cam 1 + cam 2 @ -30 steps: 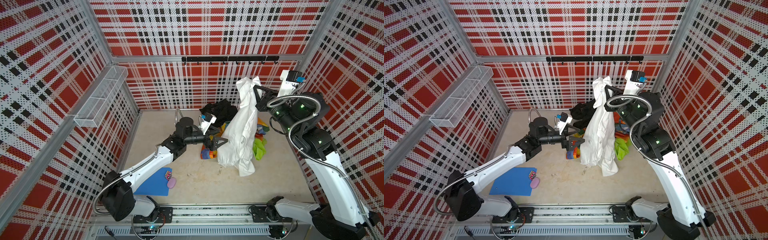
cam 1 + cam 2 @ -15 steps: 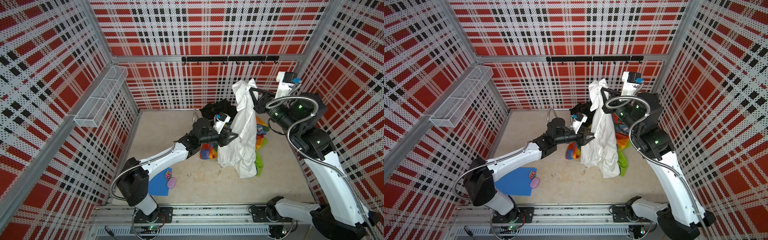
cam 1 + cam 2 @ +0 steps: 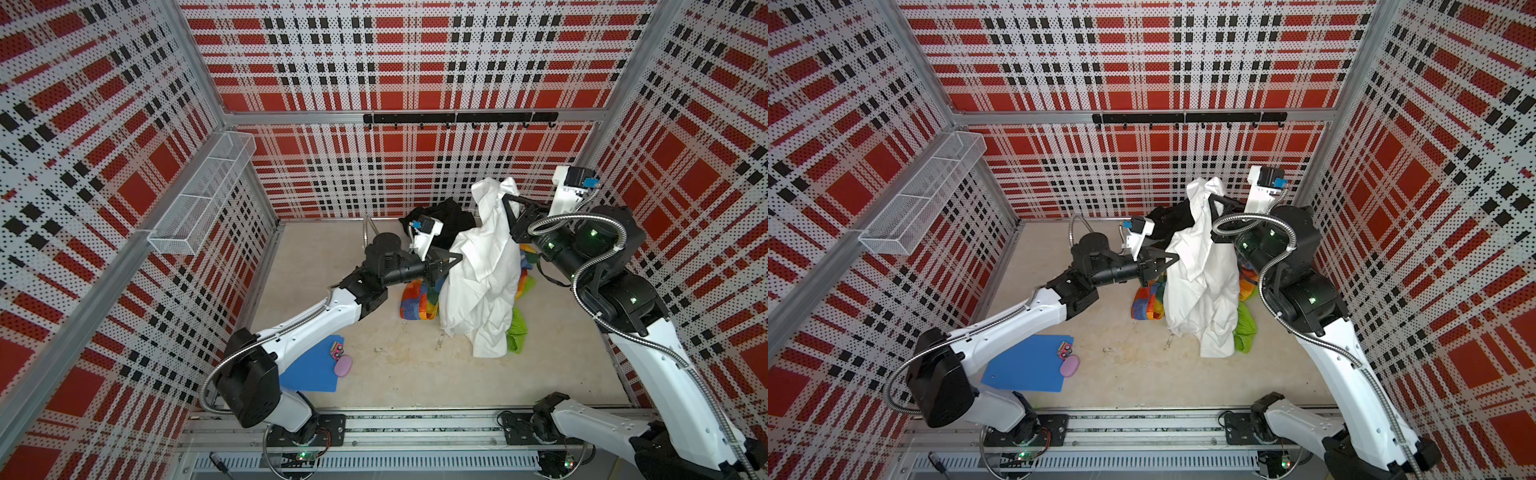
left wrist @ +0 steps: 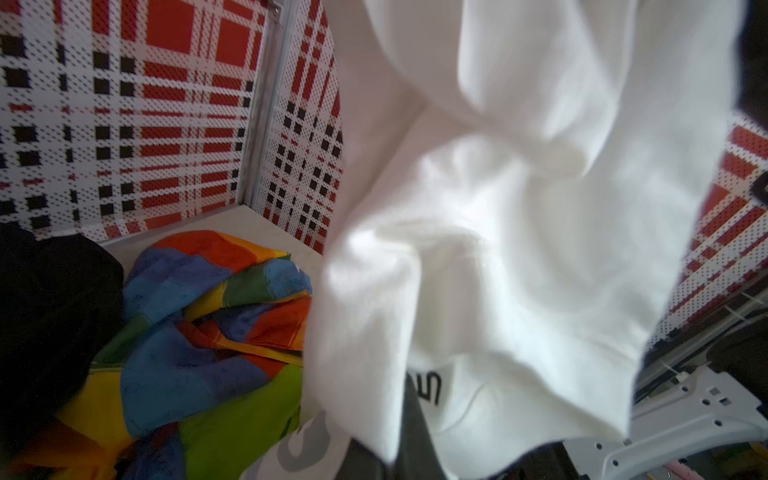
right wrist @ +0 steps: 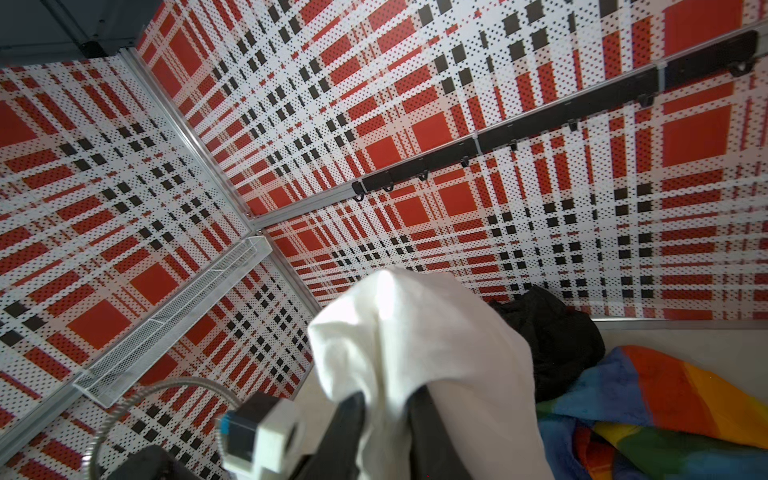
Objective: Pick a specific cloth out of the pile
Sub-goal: 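Grasp the hanging white T-shirt with the left gripper while the right gripper releases it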
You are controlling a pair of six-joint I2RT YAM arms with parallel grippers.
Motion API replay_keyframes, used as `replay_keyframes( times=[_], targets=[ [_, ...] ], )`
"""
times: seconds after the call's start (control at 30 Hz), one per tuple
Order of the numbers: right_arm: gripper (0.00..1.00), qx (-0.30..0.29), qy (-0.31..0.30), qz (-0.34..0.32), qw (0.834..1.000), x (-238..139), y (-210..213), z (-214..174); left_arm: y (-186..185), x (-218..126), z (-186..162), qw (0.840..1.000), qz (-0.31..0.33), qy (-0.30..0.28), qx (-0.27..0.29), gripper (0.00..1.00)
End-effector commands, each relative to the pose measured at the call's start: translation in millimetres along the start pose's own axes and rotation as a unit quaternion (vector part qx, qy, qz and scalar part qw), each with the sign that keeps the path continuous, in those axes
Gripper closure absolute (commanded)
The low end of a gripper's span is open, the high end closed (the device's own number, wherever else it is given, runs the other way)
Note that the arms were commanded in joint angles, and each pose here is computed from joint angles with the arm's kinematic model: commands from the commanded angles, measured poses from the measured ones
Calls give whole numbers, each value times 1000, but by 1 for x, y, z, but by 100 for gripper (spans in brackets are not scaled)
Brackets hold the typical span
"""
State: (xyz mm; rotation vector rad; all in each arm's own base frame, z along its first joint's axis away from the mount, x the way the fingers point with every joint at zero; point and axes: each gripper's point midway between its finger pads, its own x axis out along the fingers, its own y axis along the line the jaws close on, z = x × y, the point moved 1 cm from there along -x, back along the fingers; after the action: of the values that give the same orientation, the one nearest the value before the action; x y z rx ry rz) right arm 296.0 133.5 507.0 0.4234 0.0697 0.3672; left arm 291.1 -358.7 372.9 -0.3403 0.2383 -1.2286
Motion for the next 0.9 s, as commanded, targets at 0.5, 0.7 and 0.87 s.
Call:
replay_keyframes(
  times=[0.5,0.7,0.87],
  targets=[
    [0,-12,67,5,998,-12,-26,-77,-55,-162,173,971,145,-155,105,100],
    [0,-10,93,19,995,-19,-30,-103,-26,-218,206,945,251,-179,114,100],
    [0,3,117,29,993,-26,-34,-127,3,-245,224,935,285,-182,109,100]
  ],
)
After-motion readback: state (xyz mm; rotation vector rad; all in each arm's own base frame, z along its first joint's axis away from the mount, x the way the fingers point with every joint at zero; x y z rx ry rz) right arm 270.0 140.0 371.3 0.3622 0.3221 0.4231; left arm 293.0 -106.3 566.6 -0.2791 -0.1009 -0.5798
